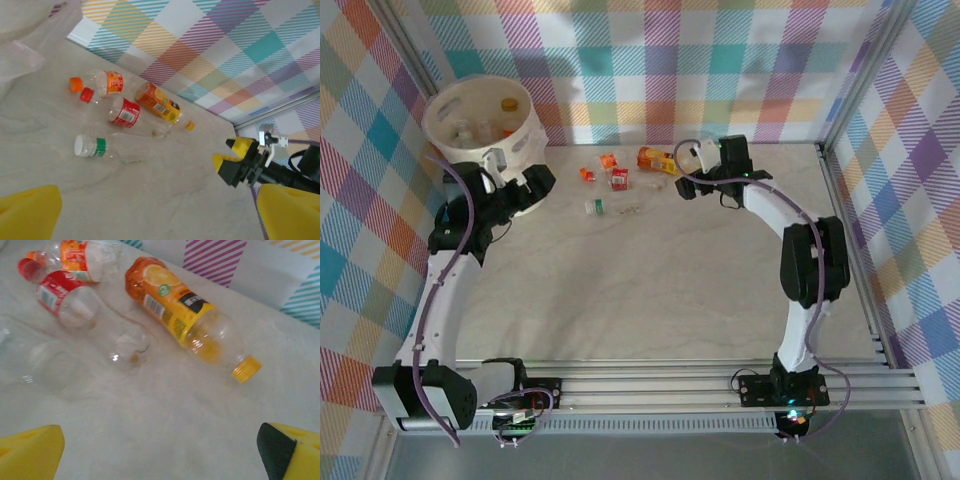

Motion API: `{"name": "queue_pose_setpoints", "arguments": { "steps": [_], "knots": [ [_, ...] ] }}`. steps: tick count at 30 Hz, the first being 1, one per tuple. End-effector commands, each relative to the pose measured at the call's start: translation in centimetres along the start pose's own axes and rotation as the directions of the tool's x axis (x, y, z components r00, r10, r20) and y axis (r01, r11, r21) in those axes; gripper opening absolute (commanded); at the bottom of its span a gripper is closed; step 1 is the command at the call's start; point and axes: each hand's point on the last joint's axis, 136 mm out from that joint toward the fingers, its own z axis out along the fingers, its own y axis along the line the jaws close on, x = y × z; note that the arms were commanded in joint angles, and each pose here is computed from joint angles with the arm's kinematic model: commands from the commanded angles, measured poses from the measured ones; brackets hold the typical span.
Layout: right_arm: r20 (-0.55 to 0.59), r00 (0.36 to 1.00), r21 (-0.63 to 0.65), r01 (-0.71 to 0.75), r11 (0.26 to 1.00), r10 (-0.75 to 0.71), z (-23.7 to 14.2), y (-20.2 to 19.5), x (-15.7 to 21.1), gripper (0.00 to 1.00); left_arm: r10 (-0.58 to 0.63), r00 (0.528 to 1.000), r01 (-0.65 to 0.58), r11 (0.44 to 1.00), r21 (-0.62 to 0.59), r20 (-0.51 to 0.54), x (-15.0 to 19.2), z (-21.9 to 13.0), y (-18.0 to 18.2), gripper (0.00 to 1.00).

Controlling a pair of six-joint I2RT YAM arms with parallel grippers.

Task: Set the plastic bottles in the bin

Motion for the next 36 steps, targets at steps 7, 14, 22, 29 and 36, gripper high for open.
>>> {"name": "queue_pose_setpoints", "arguments": {
  "steps": [7,14,22,29,36],
  "knots": [
    [-0.008,0.962,-0.062,0.27,0.961,-0.271,6.7,-3.8,-0.6,0.98,0.001,1.0,-0.002,1.0,-0.03,-0.029,1.9,0.3,1.4,1.0],
    [-0.029,0.938,-0.109,0.342,0.934,-0.346,11.0,-5.7,-0.1,0.94,0.014,0.999,-0.017,0.997,-0.077,-0.042,2.2,0.7,2.6,1.0],
    [0.034,0.91,-0.173,0.412,0.895,-0.413,14.2,-5.4,0.7,0.89,0.006,1.0,-0.008,0.997,-0.08,-0.026,2.4,1.2,3.2,1.0],
    [0.105,0.902,-0.171,0.432,0.886,-0.419,15.1,-5.1,0.1,0.74,0.008,1.0,-0.01,0.996,-0.093,-0.029,2.5,1.4,3.6,1.0],
    [0.095,0.902,-0.164,0.432,0.887,-0.422,14.1,-4.8,-0.2,0.58,0.018,1.0,-0.019,0.996,-0.082,-0.01,2.1,1.6,3.5,1.0]
  ]
}}
